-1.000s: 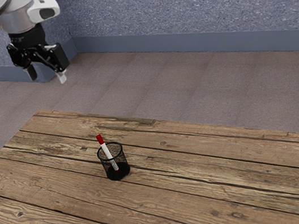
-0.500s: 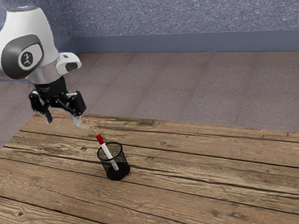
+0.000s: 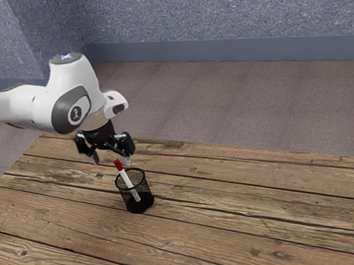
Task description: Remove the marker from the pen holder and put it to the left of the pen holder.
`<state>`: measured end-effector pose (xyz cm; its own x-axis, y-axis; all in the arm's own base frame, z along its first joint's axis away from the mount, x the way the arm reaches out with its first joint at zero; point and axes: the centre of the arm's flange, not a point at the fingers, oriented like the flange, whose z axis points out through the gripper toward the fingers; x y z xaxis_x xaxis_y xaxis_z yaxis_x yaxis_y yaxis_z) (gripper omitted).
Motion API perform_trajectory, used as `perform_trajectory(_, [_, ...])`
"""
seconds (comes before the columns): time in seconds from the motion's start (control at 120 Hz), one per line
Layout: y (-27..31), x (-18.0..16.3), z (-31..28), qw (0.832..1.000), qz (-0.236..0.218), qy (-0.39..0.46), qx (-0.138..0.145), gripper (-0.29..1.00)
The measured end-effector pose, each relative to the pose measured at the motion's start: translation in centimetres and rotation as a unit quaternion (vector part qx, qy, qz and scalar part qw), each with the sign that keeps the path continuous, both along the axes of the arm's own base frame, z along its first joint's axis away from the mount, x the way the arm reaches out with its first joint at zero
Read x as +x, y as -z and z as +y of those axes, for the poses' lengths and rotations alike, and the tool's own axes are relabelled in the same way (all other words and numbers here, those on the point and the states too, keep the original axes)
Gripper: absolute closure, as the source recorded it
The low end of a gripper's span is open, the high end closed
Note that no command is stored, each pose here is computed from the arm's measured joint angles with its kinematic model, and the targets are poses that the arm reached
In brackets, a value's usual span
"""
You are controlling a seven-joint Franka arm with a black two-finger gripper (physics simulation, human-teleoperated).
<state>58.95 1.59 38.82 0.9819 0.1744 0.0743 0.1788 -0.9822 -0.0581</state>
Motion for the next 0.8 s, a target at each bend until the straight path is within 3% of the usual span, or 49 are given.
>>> perform_trajectory(0.533, [3.8, 2.5, 0.7, 1.000, -0.010, -0.020, -0.010, 0.01])
perform_trajectory(0.708, [3.3, 2.5, 0.7, 1.000, -0.013, -0.020, -0.009, 0.43])
perform_trajectory(0.8, [2.9, 2.3, 0.7, 1.000, -0.014, -0.020, -0.010, 0.58])
